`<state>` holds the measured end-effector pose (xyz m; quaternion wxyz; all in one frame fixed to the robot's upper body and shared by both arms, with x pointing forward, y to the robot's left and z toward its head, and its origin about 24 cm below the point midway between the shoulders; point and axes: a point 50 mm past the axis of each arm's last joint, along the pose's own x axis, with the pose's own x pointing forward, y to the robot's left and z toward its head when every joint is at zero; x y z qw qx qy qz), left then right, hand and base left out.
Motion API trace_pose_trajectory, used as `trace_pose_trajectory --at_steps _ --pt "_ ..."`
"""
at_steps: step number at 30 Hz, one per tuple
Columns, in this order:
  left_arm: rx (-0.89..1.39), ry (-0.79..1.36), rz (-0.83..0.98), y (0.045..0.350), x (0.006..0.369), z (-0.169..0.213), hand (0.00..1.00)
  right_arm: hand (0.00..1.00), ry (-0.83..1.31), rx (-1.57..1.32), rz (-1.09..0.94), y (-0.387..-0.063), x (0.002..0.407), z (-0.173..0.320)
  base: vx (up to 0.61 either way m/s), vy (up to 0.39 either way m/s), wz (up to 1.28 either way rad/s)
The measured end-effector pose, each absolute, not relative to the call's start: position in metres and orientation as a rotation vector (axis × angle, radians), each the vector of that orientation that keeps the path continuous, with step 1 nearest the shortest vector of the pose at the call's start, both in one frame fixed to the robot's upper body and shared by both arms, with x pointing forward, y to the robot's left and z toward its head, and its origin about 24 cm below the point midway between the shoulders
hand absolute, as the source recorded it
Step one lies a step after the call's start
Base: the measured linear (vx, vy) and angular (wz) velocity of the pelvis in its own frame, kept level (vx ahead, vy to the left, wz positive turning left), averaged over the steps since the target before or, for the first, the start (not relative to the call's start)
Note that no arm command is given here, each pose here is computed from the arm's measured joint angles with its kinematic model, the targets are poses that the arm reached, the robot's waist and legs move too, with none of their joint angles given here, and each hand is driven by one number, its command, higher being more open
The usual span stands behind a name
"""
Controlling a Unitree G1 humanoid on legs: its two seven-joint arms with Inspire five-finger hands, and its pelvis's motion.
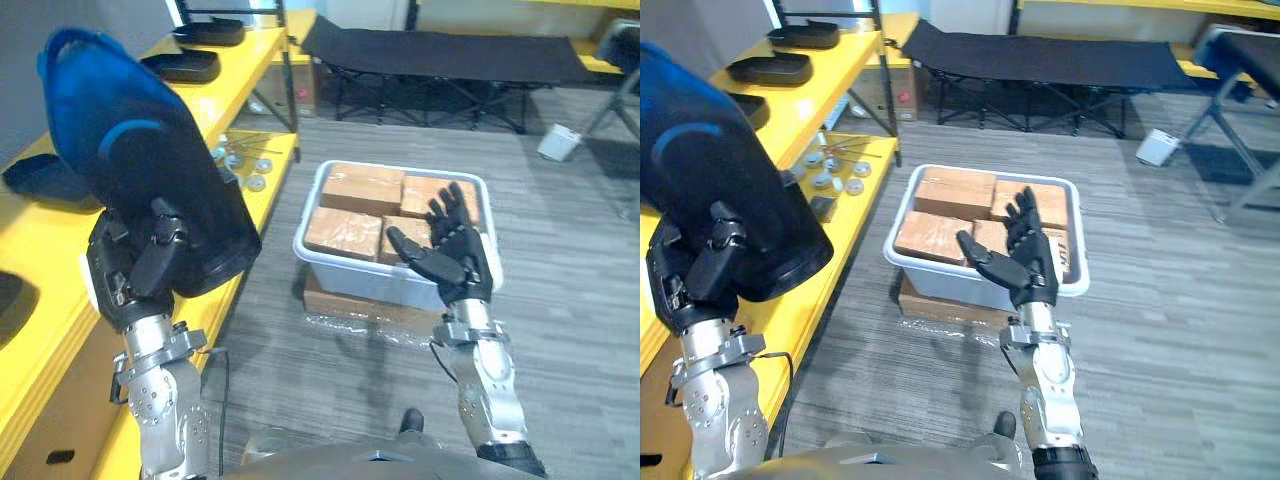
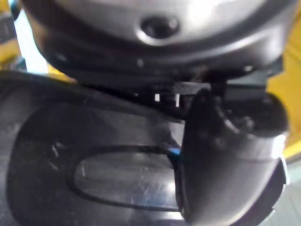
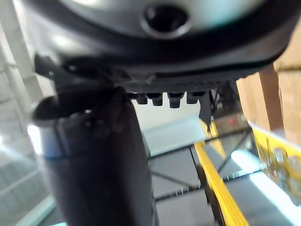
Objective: Walk over and take three plastic housings, then place them on the shelf
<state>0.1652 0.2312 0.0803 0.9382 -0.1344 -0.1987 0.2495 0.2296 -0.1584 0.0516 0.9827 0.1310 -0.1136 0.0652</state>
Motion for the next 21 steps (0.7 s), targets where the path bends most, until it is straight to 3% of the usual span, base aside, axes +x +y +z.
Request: trace_pose_trajectory --at_steps 5,9,14,21 --pt "-0.296 -0.398 0.457 0.241 0.153 0.08 0.0 1.0 -0.252 0.286 0.325 -0.147 0.226 0.055 0.03 -0.034 1.24" --pt "-0.323 -0.405 0.413 0.245 0.141 0.08 0.0 1.0 -0.277 0.282 0.335 -0.146 0.225 0.061 0.06 0.008 0.83" --pt "-0.429 -0.422 0.238 0.226 0.149 0.079 0.0 1.0 -0.26 0.317 0.248 -0.152 0.206 0.055 0.04 -0.025 0.9" --pt "-0.494 -0.403 0.159 0.204 0.157 0.078 0.0 1.0 -0.273 0.337 0.324 -0.138 0.203 0.056 -0.05 -0.012 0.02"
